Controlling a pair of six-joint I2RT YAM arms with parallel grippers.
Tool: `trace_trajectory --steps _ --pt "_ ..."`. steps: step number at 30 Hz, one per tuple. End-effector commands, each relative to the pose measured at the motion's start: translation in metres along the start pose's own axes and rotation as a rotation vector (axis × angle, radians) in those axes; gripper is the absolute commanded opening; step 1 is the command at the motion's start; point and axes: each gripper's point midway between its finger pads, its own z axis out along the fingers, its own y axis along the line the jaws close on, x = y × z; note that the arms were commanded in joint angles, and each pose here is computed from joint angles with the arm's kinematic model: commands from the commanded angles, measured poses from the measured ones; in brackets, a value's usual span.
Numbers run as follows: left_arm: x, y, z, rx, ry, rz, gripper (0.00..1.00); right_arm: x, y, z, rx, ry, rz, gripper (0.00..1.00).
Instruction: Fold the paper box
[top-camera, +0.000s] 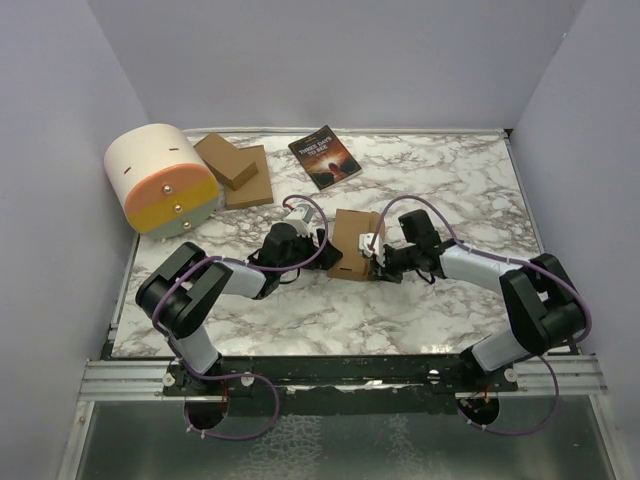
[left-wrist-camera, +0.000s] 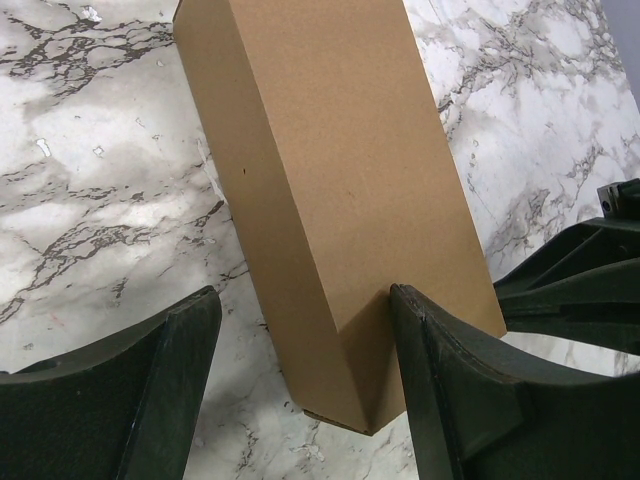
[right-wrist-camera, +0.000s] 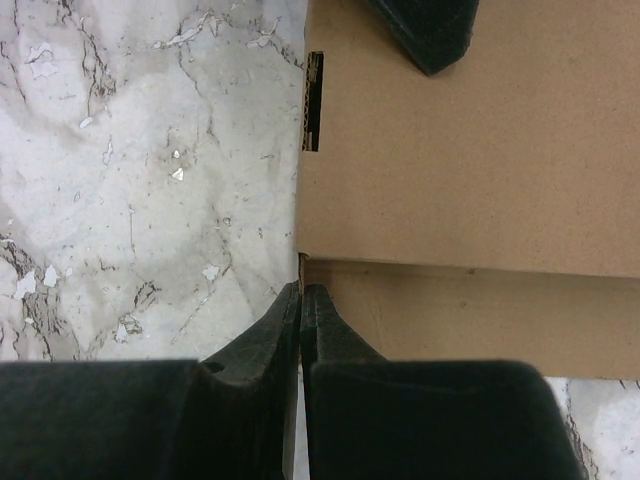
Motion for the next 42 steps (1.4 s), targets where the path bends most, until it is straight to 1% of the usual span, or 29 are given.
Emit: trace_trajectory --steps 1,16,27,30,34,38,42 --pt "0.022 0.015 0.001 -0.047 0.079 0.013 0.7 -0.002 -0.01 0.001 0.019 0.013 0.04 0.02" --pt "0.023 0.012 0.003 -0.037 0.087 0.005 0.69 -0.027 -0.011 -0.002 -0.024 -0.034 0.119 0.01" --pt "0.026 0.01 0.006 -0.042 0.098 0.004 0.69 -0.035 -0.008 0.0 -0.071 -0.029 0.177 0.02" --pt "0.027 0.011 0.006 -0.046 0.099 0.003 0.69 -0.033 -0.008 -0.001 -0.071 -0.018 0.171 0.07" --pt "0.026 0.012 0.005 -0.054 0.098 0.006 0.7 -0.029 -0.011 -0.007 -0.054 0.027 0.148 0.2" --pt "0.022 0.012 0.004 -0.053 0.092 0.008 0.71 -0.029 -0.012 -0.018 -0.032 0.025 0.117 0.32" --pt "0.016 0.01 0.003 -0.047 0.083 0.007 0.72 -0.033 -0.01 -0.029 -0.053 -0.01 0.117 0.37"
